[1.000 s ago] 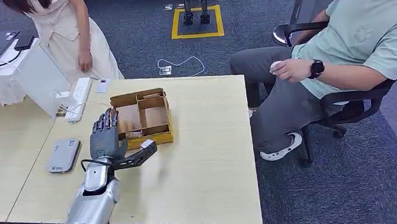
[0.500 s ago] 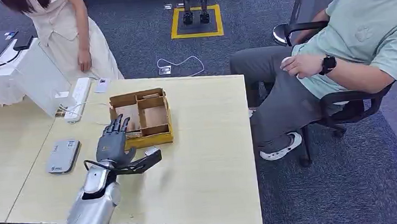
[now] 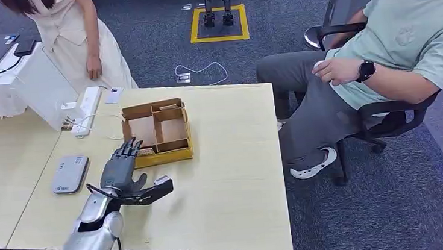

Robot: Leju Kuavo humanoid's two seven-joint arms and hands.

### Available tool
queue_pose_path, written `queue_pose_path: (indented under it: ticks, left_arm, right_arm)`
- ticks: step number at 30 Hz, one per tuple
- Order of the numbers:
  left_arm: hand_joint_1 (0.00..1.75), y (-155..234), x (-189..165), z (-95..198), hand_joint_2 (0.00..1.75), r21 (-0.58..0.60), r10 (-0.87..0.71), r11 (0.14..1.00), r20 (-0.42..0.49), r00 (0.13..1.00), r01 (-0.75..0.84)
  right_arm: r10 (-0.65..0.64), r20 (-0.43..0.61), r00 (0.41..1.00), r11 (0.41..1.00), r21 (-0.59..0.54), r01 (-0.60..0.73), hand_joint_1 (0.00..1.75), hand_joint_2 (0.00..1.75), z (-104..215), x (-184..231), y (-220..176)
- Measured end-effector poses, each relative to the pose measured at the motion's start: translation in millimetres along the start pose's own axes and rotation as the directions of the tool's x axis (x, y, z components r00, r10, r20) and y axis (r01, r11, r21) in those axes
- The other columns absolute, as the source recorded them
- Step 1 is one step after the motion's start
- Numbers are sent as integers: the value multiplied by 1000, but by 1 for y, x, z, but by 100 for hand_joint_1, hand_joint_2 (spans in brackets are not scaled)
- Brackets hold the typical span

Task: Pass the card to the sensor for recognition and then transmit it.

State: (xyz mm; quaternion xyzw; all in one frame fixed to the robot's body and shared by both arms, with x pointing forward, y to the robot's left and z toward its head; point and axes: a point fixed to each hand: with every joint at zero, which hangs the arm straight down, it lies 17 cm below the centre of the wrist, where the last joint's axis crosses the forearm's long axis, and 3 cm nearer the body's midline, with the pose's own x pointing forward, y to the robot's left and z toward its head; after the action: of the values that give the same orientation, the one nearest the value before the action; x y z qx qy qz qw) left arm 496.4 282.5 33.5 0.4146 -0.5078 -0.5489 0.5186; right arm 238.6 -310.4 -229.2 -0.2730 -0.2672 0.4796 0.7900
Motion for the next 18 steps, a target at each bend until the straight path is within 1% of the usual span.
queue_pose_path:
  ticks: [18]
  left_arm:
    - [0, 2, 0, 1, 175, 5, -21, 1000, 5, 1000, 21]
  right_arm:
    - [-6, -3, 1000, 1000, 0, 6, 0, 0, 0, -1, 0]
